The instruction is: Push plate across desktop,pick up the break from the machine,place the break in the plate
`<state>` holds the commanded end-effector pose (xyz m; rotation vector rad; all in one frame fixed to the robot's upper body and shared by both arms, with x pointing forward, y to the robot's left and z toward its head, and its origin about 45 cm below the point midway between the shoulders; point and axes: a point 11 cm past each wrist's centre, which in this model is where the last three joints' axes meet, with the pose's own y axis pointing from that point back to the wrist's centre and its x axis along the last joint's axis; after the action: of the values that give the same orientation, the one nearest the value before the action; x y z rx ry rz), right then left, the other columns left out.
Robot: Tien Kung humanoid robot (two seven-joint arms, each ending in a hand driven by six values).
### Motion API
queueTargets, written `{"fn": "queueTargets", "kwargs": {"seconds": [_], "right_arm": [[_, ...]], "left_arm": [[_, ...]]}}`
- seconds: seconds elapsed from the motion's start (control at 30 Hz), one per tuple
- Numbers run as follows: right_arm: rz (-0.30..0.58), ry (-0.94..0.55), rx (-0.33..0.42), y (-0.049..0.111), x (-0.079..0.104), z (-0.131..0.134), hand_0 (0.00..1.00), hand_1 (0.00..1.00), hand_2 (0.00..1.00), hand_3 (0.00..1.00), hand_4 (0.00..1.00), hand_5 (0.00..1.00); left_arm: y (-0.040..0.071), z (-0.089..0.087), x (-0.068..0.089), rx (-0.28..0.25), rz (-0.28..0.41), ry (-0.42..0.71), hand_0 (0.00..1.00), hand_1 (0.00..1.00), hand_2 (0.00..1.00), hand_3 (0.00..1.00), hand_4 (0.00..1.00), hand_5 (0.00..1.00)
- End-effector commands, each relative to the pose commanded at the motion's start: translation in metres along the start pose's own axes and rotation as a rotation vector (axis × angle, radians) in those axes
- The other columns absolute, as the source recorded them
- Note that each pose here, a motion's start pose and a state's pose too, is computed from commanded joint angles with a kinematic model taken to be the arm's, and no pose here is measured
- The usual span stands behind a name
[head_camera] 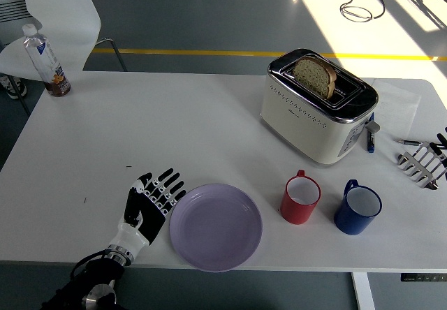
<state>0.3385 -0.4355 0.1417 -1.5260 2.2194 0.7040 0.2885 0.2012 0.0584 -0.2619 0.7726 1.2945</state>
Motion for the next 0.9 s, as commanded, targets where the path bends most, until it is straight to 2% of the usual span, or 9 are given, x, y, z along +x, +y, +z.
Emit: {"fn": "queueTargets", "kwargs": {"seconds": [0.23, 0.3, 0.37, 0.5, 0.63, 0.77, 0.8, 0.87, 0.9], "right_arm": [[-0.005, 0.0, -0.003, 0.0, -0.002, 0.001, 0.74, 0.702, 0.696, 0.685, 0.485, 0.602], [-0.011, 0.001, 0.0, 0.0, -0.004, 0.0, 0.74, 0.702, 0.696, 0.685, 0.485, 0.602], [-0.015, 0.002, 0.002, 0.0, -0.005, 0.0, 0.74, 0.702, 0.696, 0.685, 0.485, 0.602], [-0.053, 0.04, 0.024, 0.002, -0.019, -0.009, 0.74, 0.702, 0.696, 0.685, 0.485, 0.603], [-0.131, 0.143, 0.074, 0.003, -0.051, -0.028, 0.74, 0.703, 0.696, 0.685, 0.485, 0.602], [-0.21, 0.297, 0.157, 0.005, -0.089, -0.056, 0.74, 0.703, 0.696, 0.685, 0.485, 0.602], [-0.233, 0.353, 0.194, 0.005, -0.102, -0.066, 0.755, 0.731, 0.736, 0.743, 0.537, 0.526], [-0.252, 0.406, 0.228, 0.006, -0.113, -0.075, 0.755, 0.731, 0.736, 0.743, 0.537, 0.526], [-0.274, 0.471, 0.273, 0.005, -0.127, -0.087, 0.755, 0.731, 0.736, 0.743, 0.537, 0.526]], "left_arm": [[0.0, 0.002, 0.0, -0.01, 0.005, -0.011, 0.83, 0.835, 0.821, 0.737, 0.488, 0.998], [0.001, 0.01, 0.005, -0.049, 0.039, -0.033, 0.83, 0.835, 0.821, 0.737, 0.488, 0.998], [0.002, 0.013, 0.007, -0.063, 0.05, -0.039, 0.83, 0.835, 0.821, 0.737, 0.488, 0.998], [0.006, 0.037, 0.02, -0.154, 0.118, -0.062, 0.833, 0.833, 0.825, 0.739, 0.489, 0.998], [0.012, 0.066, 0.035, -0.256, 0.201, -0.083, 0.829, 0.829, 0.826, 0.738, 0.492, 0.998], [0.017, 0.087, 0.045, -0.317, 0.242, -0.087, 0.829, 0.829, 0.826, 0.738, 0.492, 0.998], [0.019, 0.091, 0.047, -0.331, 0.25, -0.087, 0.825, 0.82, 0.825, 0.736, 0.49, 0.998], [0.02, 0.094, 0.049, -0.341, 0.257, -0.087, 0.825, 0.82, 0.825, 0.736, 0.49, 0.998], [0.02, 0.097, 0.05, -0.348, 0.263, -0.087, 0.825, 0.82, 0.825, 0.736, 0.49, 0.998]]}}
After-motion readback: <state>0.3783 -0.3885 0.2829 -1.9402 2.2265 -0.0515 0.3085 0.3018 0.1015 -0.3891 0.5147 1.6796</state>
